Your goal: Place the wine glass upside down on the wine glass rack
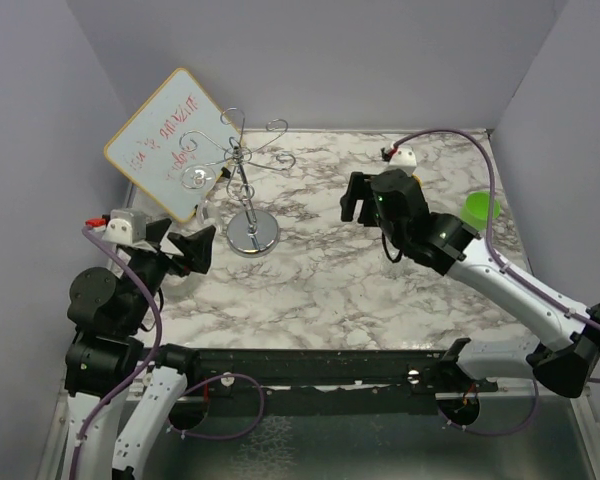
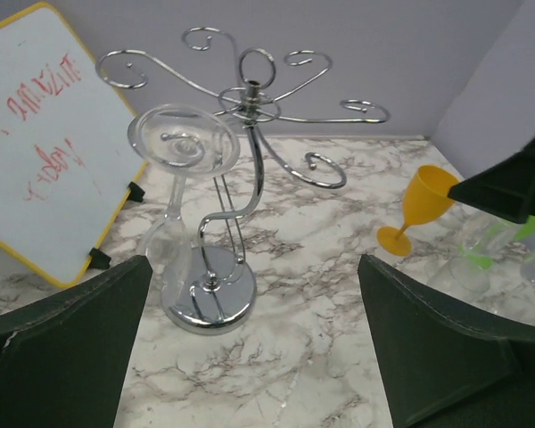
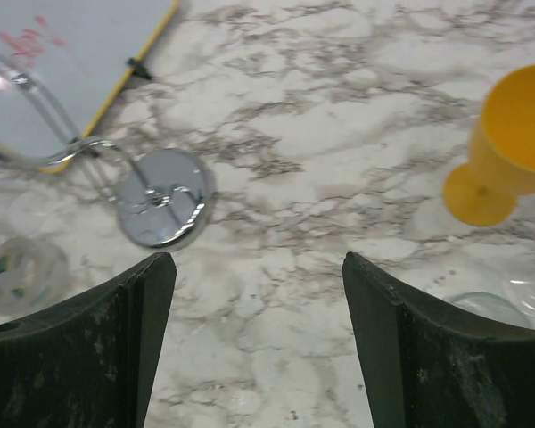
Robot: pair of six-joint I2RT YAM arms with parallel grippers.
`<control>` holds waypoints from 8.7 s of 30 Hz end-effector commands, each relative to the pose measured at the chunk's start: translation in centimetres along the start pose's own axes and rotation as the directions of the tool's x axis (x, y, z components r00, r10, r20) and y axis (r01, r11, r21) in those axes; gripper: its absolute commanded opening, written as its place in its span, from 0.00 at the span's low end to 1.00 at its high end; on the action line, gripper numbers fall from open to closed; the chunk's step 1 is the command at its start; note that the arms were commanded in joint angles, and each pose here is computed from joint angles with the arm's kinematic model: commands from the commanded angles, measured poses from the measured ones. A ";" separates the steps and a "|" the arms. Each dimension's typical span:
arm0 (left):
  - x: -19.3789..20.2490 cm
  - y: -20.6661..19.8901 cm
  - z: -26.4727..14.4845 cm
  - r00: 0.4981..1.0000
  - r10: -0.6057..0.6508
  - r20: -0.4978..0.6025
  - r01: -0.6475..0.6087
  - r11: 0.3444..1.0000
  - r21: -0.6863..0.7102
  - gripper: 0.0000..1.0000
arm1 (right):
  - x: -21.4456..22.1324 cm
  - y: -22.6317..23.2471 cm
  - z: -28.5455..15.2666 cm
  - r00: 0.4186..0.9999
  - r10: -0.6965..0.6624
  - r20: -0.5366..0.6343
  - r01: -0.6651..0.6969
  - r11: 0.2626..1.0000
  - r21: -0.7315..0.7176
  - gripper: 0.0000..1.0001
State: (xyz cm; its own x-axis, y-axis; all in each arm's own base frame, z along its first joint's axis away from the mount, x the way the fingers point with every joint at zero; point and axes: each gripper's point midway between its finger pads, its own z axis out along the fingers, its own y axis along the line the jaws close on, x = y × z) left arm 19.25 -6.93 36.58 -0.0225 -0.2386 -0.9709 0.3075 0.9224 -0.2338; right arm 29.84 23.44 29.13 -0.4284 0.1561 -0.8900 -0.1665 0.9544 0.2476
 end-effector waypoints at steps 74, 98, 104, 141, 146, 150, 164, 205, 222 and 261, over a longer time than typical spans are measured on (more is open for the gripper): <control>-7.0 -27.3 21.4 0.535 -0.800 -0.271 0.824 0.425 0.375 0.95 | -17.1 -5.6 -16.5 0.462 0.736 0.494 -0.228 0.637 -0.736 0.01; -6.4 -27.4 22.3 0.426 -0.894 -0.137 0.878 0.372 0.302 0.62 | -16.2 -4.1 -15.1 0.498 0.768 0.403 -0.230 0.565 -0.792 0.01; -6.3 -28.0 22.7 0.393 -0.908 -0.145 0.892 0.339 0.299 0.60 | -15.5 -2.7 -14.6 0.568 0.719 0.401 -0.163 0.576 -0.801 0.01; -9.8 -29.1 18.8 0.896 -0.386 0.218 0.198 0.789 0.582 0.00 | -10.6 -5.0 -14.4 0.732 0.534 0.424 -0.215 0.771 -0.600 0.66; -9.5 -29.2 17.9 0.938 -0.234 0.254 0.042 0.806 0.591 0.00 | -10.9 -4.8 -15.3 0.769 0.509 0.386 -0.234 0.786 -0.572 0.75; -7.9 -29.4 18.0 0.961 -0.069 0.267 -0.104 0.805 0.585 0.00 | -11.7 -2.8 -16.2 0.829 0.464 0.312 -0.202 0.770 -0.606 0.79; -6.0 -29.5 19.6 0.936 0.126 0.329 -0.296 0.788 0.540 0.00 | -16.1 3.5 -15.0 0.864 0.503 0.005 -0.337 0.586 -0.737 0.60; -2.8 -29.1 16.1 0.906 0.173 0.387 -0.394 0.679 0.619 0.06 | -16.1 2.3 -11.5 0.709 0.694 -0.127 -0.597 0.494 -0.632 0.05; -5.6 -17.9 11.2 0.990 0.121 0.076 -0.140 0.930 0.341 0.83 | -17.4 2.5 -4.3 0.727 0.682 -0.081 -0.590 0.559 -0.583 0.00; -8.8 -3.3 4.0 0.978 0.146 0.147 -0.122 0.980 -0.157 0.99 | -14.2 15.9 15.1 0.797 0.484 -0.361 -0.603 0.601 -0.525 0.01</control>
State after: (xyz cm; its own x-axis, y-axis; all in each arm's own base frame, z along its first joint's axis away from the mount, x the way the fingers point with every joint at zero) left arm 22.12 -10.85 46.46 0.1559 -0.1712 -0.9728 0.2393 0.9621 -0.1309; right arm 47.82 38.99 40.50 -0.7031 0.5544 -0.4453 -0.2903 0.3478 0.8915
